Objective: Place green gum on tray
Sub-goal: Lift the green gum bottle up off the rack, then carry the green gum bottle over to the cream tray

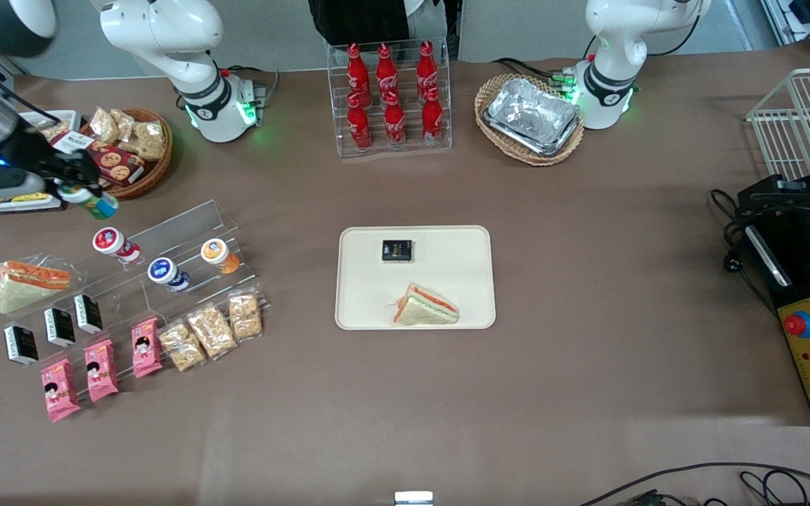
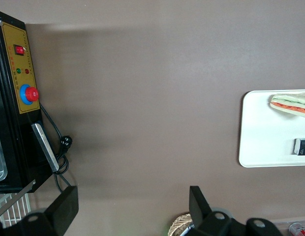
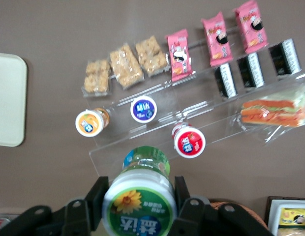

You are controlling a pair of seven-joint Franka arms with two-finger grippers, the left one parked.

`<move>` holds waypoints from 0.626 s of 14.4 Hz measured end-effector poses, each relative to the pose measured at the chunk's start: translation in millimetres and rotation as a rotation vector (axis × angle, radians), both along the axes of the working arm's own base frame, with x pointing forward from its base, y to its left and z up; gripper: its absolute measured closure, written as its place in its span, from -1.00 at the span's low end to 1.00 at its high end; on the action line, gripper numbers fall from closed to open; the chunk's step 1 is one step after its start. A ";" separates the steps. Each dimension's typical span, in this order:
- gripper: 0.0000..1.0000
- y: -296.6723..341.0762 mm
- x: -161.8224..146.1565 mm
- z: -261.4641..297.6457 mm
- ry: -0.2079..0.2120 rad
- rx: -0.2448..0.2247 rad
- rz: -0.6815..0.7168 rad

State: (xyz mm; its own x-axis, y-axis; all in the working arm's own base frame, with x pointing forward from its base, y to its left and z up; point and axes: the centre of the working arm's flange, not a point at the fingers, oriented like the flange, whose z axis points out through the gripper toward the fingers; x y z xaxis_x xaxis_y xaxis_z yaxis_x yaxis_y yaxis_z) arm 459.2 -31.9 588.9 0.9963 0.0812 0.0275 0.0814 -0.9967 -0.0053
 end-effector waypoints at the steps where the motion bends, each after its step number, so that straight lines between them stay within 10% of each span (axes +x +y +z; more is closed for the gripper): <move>1: -0.19 0.8 7.6 10.8 0.002 -0.001 0.002; 9: -0.19 213.0 50.9 -10.6 0.074 -0.006 -0.123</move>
